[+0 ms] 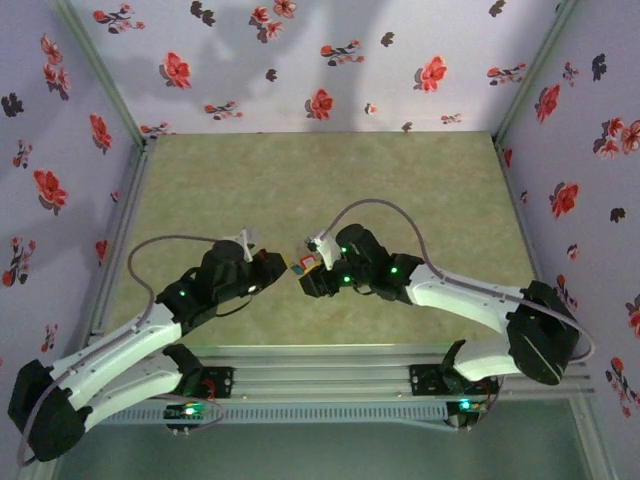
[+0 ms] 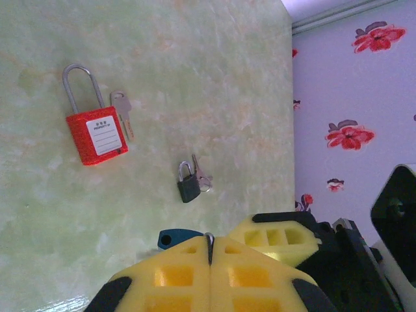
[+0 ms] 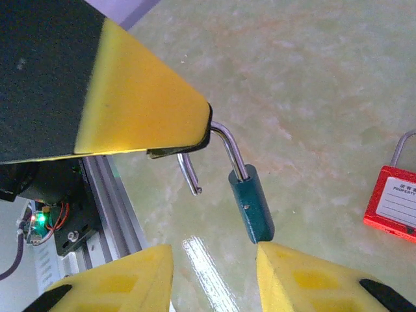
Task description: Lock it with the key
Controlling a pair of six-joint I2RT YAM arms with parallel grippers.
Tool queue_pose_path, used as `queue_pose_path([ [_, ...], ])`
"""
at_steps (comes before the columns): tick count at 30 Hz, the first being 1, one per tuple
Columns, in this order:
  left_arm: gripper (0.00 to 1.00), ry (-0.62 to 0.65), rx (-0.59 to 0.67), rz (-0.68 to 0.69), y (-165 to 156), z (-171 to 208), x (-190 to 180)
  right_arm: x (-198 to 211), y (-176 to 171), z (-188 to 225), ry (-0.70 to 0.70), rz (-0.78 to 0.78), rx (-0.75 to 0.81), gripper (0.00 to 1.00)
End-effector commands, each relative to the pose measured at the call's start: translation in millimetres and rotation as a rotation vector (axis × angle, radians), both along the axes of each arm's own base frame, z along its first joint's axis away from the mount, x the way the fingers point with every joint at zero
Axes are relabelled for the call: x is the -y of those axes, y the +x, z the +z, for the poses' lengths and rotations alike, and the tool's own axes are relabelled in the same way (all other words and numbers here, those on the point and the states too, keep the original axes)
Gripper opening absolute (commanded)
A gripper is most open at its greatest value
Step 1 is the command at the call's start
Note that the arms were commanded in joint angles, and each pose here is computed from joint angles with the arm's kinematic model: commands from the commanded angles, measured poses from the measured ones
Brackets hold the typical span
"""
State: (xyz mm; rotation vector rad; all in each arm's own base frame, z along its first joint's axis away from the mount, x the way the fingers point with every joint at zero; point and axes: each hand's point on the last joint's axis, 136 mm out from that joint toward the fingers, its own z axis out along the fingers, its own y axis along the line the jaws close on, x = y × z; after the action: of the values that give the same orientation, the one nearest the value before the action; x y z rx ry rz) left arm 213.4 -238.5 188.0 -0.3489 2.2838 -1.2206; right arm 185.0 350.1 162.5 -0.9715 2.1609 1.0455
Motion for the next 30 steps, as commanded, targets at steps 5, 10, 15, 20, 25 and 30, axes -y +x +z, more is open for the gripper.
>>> queue_pose_path([
  [5, 0.00, -0.029, 0.027, -0.034, -1.0, 14.7, 6.4, -4.7, 3.8, 12.3, 0.022, 0.000, 0.046, 0.37],
  [10, 0.00, -0.033, 0.021, -0.046, -3.0, 12.9, 7.8, -2.6, 10.0, 8.9, 0.005, -0.029, 0.065, 0.37],
  [15, 0.00, -0.009, 0.018, -0.056, -4.6, 11.0, 6.6, 2.6, 11.9, 13.7, 0.013, -0.048, 0.100, 0.40],
  [20, 0.00, 0.008, 0.010, -0.063, -6.0, 8.0, 5.9, 9.6, 13.8, 21.7, 0.028, -0.073, 0.144, 0.41],
  [25, 0.00, 0.001, 0.013, -0.072, -6.7, 11.3, 7.4, 4.5, 11.0, 15.4, 0.019, -0.043, 0.120, 0.41],
  [30, 0.00, -0.014, 0.023, -0.083, -7.6, 18.4, 9.4, -1.7, 9.8, 7.8, 0.004, -0.018, 0.089, 0.41],
])
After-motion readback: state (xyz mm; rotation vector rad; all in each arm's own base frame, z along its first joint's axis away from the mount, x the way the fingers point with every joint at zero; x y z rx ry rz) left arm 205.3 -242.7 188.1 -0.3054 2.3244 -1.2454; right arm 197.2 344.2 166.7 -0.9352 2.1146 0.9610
